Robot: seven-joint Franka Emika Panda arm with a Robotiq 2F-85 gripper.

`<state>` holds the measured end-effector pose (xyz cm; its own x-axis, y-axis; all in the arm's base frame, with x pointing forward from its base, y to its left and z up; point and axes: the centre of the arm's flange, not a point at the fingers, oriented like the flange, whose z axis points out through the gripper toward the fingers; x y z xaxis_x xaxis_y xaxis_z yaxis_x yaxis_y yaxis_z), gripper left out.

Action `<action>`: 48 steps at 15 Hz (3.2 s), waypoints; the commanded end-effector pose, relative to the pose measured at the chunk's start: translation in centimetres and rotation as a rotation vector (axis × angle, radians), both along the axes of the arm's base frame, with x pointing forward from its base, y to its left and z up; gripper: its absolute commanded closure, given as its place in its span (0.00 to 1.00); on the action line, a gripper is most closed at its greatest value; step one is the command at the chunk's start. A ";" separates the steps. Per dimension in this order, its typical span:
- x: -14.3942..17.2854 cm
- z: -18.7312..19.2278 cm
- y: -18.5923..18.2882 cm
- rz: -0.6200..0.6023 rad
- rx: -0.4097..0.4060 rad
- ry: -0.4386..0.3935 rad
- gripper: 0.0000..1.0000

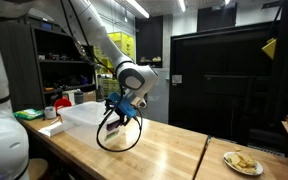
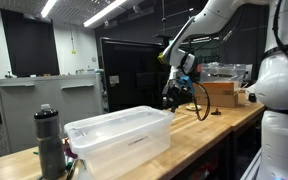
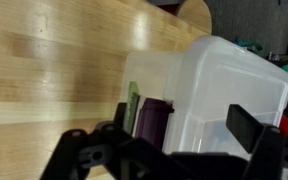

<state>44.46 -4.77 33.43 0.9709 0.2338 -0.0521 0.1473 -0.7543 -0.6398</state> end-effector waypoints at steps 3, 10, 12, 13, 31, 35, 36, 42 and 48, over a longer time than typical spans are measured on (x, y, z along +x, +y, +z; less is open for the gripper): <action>1.2 0.6 -1.6 0.022 0.069 0.027 0.00; 1.0 0.8 -4.7 0.017 0.243 0.108 0.00; 0.7 -0.2 -4.7 0.016 0.278 0.138 0.00; 0.5 -0.8 -4.5 0.017 0.289 0.150 0.00; 5.9 -3.7 -0.6 -0.345 0.235 -0.159 0.00; 6.0 -3.7 -0.7 -0.343 0.220 -0.166 0.39; 6.1 -3.7 -0.7 -0.344 0.217 -0.168 0.49; 6.5 -3.2 -0.9 -0.353 0.211 -0.184 0.89; 6.0 -1.7 -1.3 -0.345 0.208 -0.209 0.92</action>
